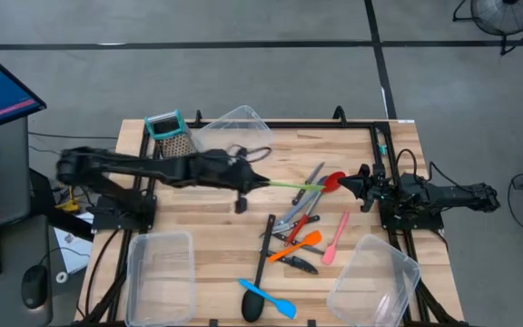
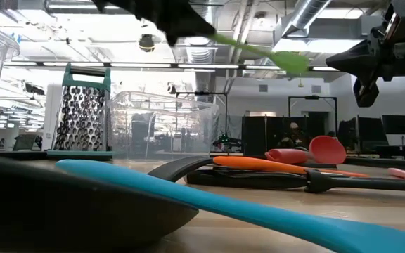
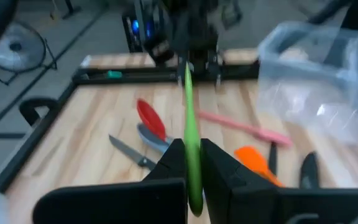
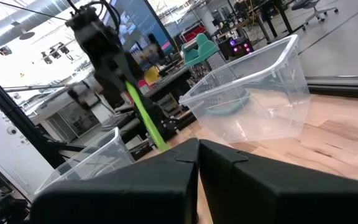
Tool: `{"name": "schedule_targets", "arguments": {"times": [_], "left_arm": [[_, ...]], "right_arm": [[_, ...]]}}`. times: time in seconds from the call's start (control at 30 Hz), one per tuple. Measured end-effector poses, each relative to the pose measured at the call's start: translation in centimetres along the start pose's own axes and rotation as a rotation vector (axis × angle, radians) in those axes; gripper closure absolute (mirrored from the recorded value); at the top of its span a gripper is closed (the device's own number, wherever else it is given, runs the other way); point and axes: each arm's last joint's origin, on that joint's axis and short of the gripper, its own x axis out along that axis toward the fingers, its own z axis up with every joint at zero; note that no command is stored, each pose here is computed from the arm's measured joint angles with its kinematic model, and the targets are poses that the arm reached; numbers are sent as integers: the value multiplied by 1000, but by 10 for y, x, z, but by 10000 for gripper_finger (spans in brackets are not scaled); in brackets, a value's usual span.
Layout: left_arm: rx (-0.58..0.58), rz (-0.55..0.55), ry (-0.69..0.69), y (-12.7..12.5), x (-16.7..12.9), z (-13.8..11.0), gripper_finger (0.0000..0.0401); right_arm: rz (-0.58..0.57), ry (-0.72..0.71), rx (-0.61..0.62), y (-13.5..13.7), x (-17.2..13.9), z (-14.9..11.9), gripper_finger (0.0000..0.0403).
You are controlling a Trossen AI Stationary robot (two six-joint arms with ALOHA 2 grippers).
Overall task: Pick & Place Kitchen Items
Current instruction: Put the green spatula into the bottom left transparent bin
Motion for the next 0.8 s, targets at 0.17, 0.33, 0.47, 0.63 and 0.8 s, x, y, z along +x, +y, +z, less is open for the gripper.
{"name": "schedule_targets", "arguments": {"times": [0.17,0.33,0.47,0.63,0.8], "left_arm": [[-9,-16,-116,-2,-56,14,399],[-20,-105,-175,-7,-100,20,399],[-63,-201,-251,-14,-129,28,398],[-128,-378,-305,-26,-154,33,398],[-185,-573,-317,-41,-173,35,398]], "right_arm": [[1,0,0,0,0,0,393],[0,0,0,0,0,0,393],[0,0,0,0,0,0,393],[0,0,0,0,0,0,393],[0,0,0,0,0,0,393]]}}
